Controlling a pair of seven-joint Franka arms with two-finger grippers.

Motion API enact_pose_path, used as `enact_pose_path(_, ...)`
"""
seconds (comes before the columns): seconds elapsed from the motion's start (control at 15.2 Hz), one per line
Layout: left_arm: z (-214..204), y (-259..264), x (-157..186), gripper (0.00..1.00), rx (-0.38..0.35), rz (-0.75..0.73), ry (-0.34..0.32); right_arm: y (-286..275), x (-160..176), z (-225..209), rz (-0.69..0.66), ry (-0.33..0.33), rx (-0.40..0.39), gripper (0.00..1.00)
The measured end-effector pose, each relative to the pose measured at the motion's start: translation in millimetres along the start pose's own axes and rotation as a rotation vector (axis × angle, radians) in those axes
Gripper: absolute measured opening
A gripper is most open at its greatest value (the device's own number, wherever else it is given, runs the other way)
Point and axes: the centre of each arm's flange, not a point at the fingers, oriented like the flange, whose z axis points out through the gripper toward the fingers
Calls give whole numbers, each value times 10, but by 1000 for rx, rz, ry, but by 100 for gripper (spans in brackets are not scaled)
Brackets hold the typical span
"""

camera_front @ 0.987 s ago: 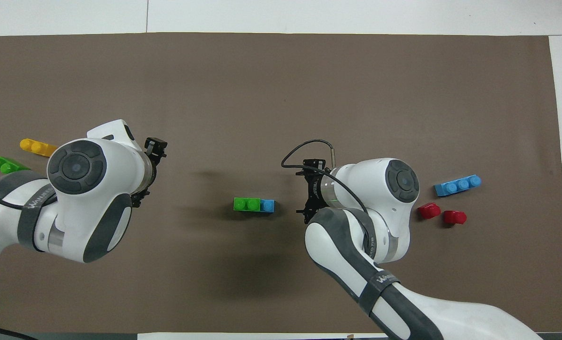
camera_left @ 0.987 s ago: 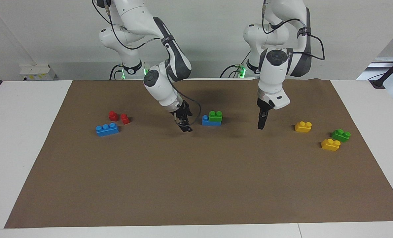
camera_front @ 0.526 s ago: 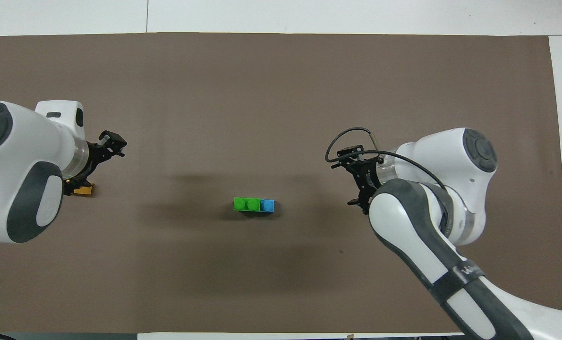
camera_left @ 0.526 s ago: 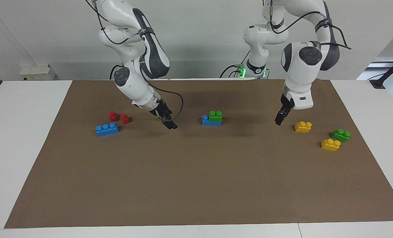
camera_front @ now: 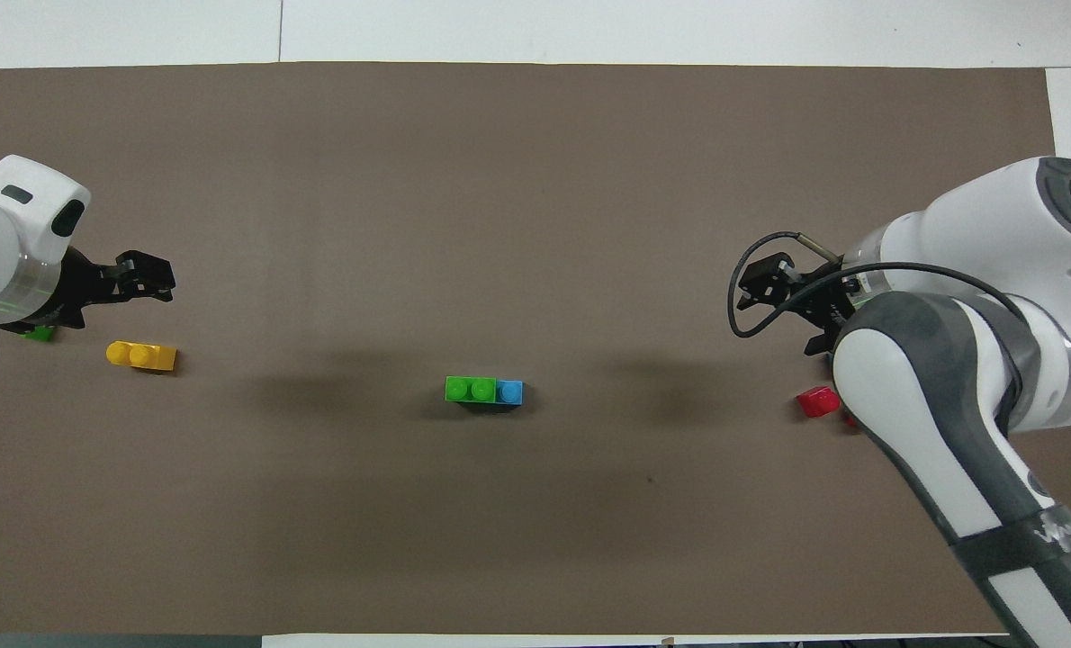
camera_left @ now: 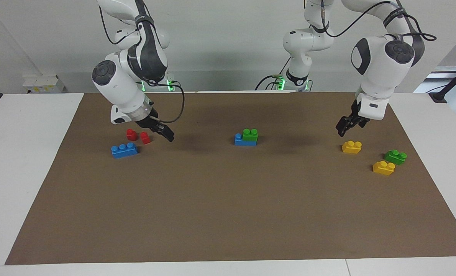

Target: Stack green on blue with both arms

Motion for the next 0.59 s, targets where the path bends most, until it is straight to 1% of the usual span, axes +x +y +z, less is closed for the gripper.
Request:
enact_pose_path(0.13,-127,-17,0,100,2,73,-15,123,77,-229,-93,17,-16,100)
enact_pose_path(0.26,-276,-12,-19,100,-8,105,-40,259,109,-511,-192,42,-39,100)
enact_pose_path(0.46,-537,-10,-60,100,-31,136,-77,392,34,-991,-320,91,-119,100)
enact_pose_path(0.59,-706,-24,-88,100,-33,171,-93,428,-57,-1249,-368,99,-150,100)
